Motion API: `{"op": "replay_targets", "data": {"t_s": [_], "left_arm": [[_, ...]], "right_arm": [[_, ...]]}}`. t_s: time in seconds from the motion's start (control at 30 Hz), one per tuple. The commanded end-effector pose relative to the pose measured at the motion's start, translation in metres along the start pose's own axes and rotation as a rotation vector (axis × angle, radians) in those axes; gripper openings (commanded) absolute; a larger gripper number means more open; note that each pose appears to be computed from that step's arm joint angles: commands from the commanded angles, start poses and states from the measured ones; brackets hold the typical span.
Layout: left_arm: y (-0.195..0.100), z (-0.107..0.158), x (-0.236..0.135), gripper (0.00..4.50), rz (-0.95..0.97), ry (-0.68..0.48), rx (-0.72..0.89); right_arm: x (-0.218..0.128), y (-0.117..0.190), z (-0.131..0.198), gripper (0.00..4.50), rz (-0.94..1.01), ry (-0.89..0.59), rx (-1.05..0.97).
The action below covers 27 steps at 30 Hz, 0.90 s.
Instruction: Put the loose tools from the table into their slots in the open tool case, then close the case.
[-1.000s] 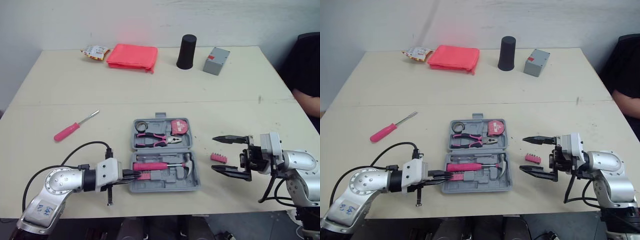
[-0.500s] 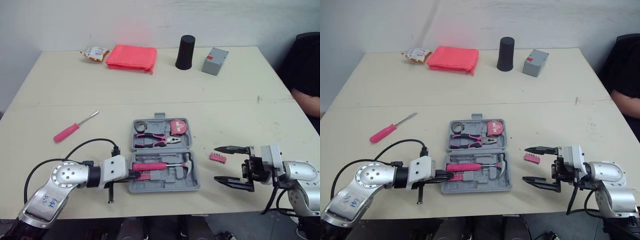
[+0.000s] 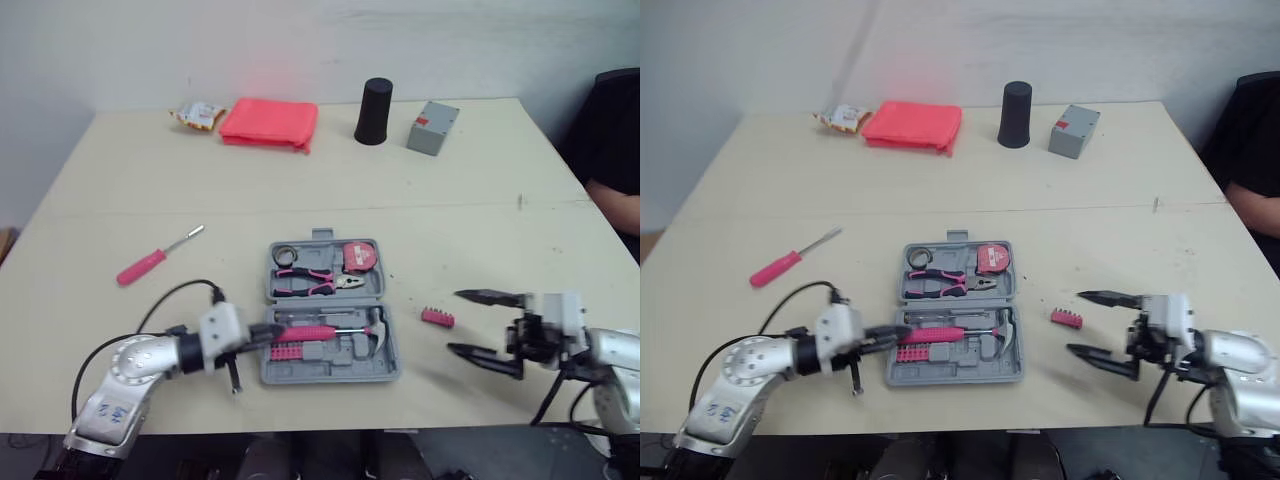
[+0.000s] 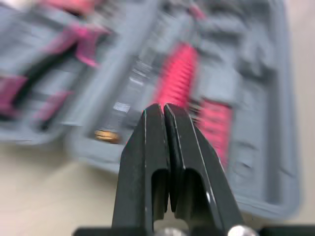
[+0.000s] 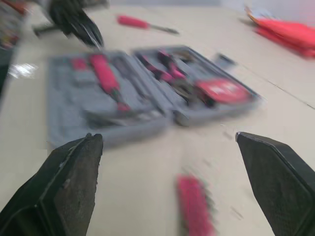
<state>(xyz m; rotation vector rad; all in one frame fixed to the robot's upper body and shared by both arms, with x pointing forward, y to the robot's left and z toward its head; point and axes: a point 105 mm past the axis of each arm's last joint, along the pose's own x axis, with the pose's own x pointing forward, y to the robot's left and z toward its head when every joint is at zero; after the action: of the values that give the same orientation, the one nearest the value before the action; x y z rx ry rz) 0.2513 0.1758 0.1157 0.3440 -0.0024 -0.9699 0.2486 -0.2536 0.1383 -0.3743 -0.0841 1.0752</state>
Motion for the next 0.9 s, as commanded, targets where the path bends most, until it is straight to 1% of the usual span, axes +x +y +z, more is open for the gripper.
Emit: {"op": "replay_targets", "data": {"t_s": [0.03,0.07,0.1,0.13,0.17,0.2,0.23,0.27,0.3,0.37,0.47,0.53,0.63,0.7,0.83,0.9], "left_arm": [[0.038,0.008,-0.051,1.49,0.229,-0.009,-0.014],[0.043,0.007,-0.06,1.92,0.266,0.001,-0.018],[0.047,0.006,-0.069,2.24,0.291,0.019,-0.002],[0.058,0.003,-0.088,2.67,0.366,0.046,-0.002],[0.076,-0.004,-0.127,3.03,0.513,0.095,-0.014],[0.087,-0.013,-0.167,3.47,0.648,0.155,-0.028],[0.091,-0.018,-0.193,3.97,0.733,0.19,-0.039],[0.089,-0.026,-0.212,4.37,0.775,0.235,-0.059],[0.085,-0.034,-0.227,4.44,0.799,0.273,-0.074],[0.076,-0.048,-0.256,4.44,0.865,0.332,-0.118],[0.066,-0.056,-0.288,4.44,0.964,0.349,-0.161],[0.062,-0.056,-0.296,4.44,0.992,0.345,-0.16],[0.054,-0.055,-0.291,4.44,0.978,0.322,-0.159],[0.051,-0.052,-0.28,4.44,0.948,0.295,-0.159],[0.056,-0.038,-0.25,4.44,0.874,0.227,-0.126],[0.055,-0.023,-0.217,4.44,0.755,0.154,-0.143]], "right_arm": [[-0.032,-0.018,-0.007,4.5,-0.144,0.057,-0.033],[-0.037,-0.02,-0.01,4.5,-0.165,0.071,-0.034],[-0.043,-0.022,-0.012,4.5,-0.188,0.082,-0.027],[-0.053,-0.026,-0.018,4.5,-0.229,0.11,-0.023],[-0.074,-0.03,-0.027,4.5,-0.32,0.155,-0.006],[-0.094,-0.032,-0.036,4.5,-0.399,0.201,0.016],[-0.106,-0.031,-0.041,4.5,-0.448,0.23,0.029],[-0.117,-0.03,-0.047,4.5,-0.494,0.255,0.057],[-0.127,-0.028,-0.053,4.5,-0.535,0.276,0.096],[-0.145,-0.026,-0.062,4.5,-0.621,0.326,0.123],[-0.173,-0.029,-0.07,4.5,-0.767,0.421,0.132],[-0.18,-0.029,-0.068,4.5,-0.796,0.429,0.117],[-0.174,-0.026,-0.068,4.5,-0.761,0.422,0.1],[-0.158,-0.031,-0.066,4.5,-0.718,0.387,0.074],[-0.118,-0.041,-0.058,4.5,-0.602,0.292,0.052],[-0.089,-0.04,-0.053,4.5,-0.485,0.245,0.05]]}}
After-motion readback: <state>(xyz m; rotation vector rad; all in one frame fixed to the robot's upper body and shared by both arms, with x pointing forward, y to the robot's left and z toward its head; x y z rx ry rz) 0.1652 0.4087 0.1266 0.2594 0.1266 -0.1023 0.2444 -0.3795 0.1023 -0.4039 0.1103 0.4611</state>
